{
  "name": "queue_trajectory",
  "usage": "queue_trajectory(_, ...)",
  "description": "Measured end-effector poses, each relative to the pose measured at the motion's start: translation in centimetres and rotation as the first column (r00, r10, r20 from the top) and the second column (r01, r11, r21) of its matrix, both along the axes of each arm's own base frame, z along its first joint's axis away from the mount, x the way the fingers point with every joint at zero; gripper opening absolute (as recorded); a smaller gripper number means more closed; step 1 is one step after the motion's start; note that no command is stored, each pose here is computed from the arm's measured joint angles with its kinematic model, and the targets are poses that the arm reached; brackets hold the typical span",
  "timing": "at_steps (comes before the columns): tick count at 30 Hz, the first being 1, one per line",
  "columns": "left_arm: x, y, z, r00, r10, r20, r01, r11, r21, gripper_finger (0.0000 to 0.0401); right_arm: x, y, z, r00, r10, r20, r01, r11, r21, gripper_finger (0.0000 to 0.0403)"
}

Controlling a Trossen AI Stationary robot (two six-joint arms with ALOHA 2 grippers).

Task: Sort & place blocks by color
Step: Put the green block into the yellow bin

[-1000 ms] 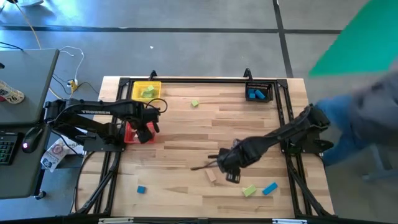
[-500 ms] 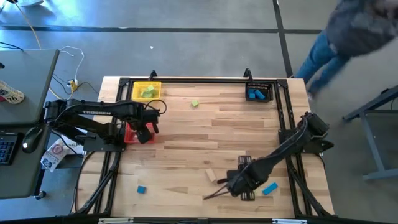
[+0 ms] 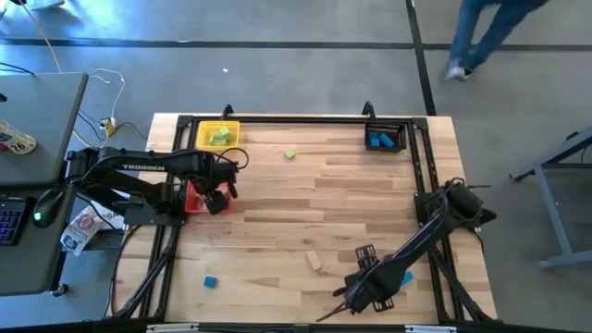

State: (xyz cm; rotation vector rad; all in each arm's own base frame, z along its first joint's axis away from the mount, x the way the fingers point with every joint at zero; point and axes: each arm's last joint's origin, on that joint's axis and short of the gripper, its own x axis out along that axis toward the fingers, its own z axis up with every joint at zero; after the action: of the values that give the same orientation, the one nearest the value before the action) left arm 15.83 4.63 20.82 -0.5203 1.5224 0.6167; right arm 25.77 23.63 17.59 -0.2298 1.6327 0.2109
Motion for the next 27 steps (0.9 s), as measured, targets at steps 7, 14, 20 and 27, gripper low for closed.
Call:
queue_trajectory(7,1.0,0.2,2.0,0.996,-0.017,0.084,0.017,1.0,0.001,0.0216,0.0,0.3,-1.0,0.997,0.077,-0.025,-0.078,0.997,-0.014,0.0213)
queue_trajectory(14,2.2,0.5,4.5,0.981,-0.049,0.188,0.042,0.998,0.04,0.021,-0.2,0.9,-2.1,0.993,0.092,-0.07,-0.092,0.996,-0.001,0.0213)
queue_trajectory(20,2.7,0.7,5.1,0.966,-0.094,0.239,0.081,0.995,0.067,0.021,-0.9,1.7,-2.3,0.99,0.116,-0.079,-0.116,0.993,0.006,0.0213)
queue_trajectory(27,3.1,0.8,5.2,0.957,-0.098,0.274,0.079,0.994,0.08,0.021,-1.0,1.7,-2.5,0.996,0.079,-0.047,-0.081,0.995,-0.055,0.0213)
